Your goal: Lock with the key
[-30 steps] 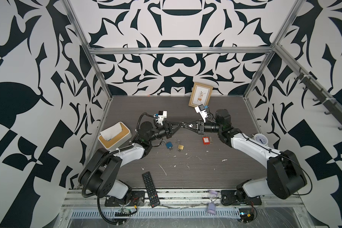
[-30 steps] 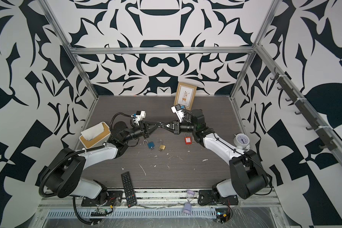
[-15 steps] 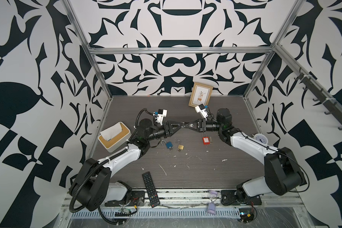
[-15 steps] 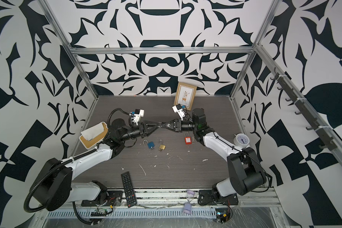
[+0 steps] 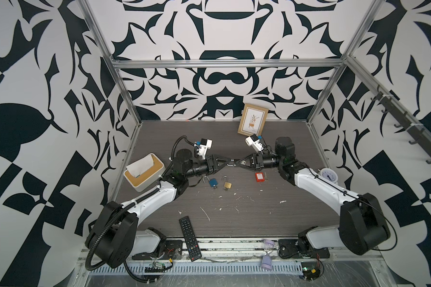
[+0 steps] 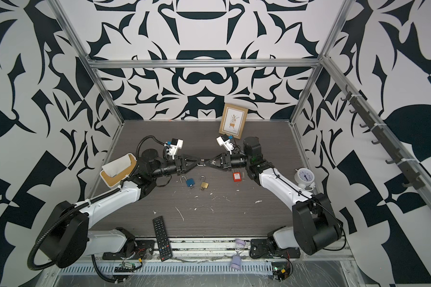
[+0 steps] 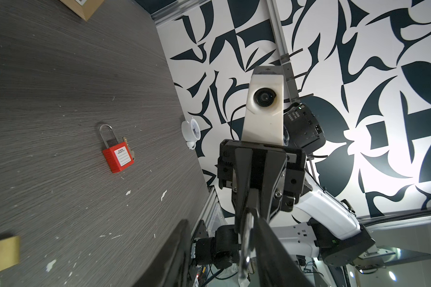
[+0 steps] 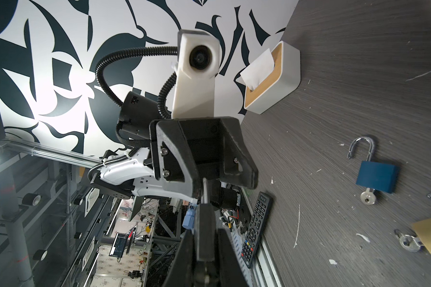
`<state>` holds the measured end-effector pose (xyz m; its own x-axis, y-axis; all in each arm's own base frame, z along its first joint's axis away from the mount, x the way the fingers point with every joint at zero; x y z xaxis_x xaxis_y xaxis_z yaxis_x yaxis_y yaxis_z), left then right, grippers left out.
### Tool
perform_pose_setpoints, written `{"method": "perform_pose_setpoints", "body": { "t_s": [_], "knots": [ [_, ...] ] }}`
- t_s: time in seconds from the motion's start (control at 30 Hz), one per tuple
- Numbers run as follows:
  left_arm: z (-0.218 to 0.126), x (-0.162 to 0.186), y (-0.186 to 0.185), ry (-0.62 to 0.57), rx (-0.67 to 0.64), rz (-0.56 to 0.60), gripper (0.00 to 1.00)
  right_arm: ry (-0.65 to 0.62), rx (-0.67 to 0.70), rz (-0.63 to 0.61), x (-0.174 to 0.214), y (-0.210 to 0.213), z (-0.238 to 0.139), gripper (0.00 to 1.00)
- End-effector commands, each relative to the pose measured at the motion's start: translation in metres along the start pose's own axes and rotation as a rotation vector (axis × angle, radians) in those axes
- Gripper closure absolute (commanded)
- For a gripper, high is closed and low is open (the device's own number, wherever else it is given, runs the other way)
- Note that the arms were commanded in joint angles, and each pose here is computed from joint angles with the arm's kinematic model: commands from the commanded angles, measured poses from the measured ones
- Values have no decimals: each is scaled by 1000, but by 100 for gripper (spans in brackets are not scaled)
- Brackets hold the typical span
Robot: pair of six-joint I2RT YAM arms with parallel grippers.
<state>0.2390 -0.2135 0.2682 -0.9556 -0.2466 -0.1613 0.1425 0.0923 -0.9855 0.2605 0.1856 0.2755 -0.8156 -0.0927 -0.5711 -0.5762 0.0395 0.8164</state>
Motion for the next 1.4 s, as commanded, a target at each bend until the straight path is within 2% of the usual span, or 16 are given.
{"method": "perform_pose_setpoints", "body": {
  "t_s": [0.0,0.1,0.33,0.63,1.03,1.17,1.37],
  "knots": [
    [-7,3,-24,-1,36,79,59,13,-36,-62,-3,8,-2,100],
    [-8,4,-26,3,33,83,64,16,-38,-58,-4,5,-1,100],
    [-5,3,-18,7,11,58,66,11,-40,-68,-6,8,-1,100],
    [-2,5,-19,24,13,61,79,6,-38,-70,-6,9,-1,100],
    [2,5,-16,33,2,53,88,-2,-39,-78,-9,9,-1,100],
    [2,5,-15,31,-1,51,99,-5,-40,-74,-9,9,-1,100],
    [5,5,-18,39,9,56,100,-7,-39,-77,-8,8,0,100]
  ]
}}
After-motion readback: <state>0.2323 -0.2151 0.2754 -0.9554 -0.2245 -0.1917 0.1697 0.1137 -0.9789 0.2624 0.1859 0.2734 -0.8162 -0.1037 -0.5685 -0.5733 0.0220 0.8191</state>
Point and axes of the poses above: each gripper's point midway between its finger pads, its own z axis out along the fingers, its own y axis along the line the jaws close on, x = y × z, the point moved 9 cm from there along -z, back along the fingers, and after that the axes turned 13 degrees about -z, right-handed, at the moved point
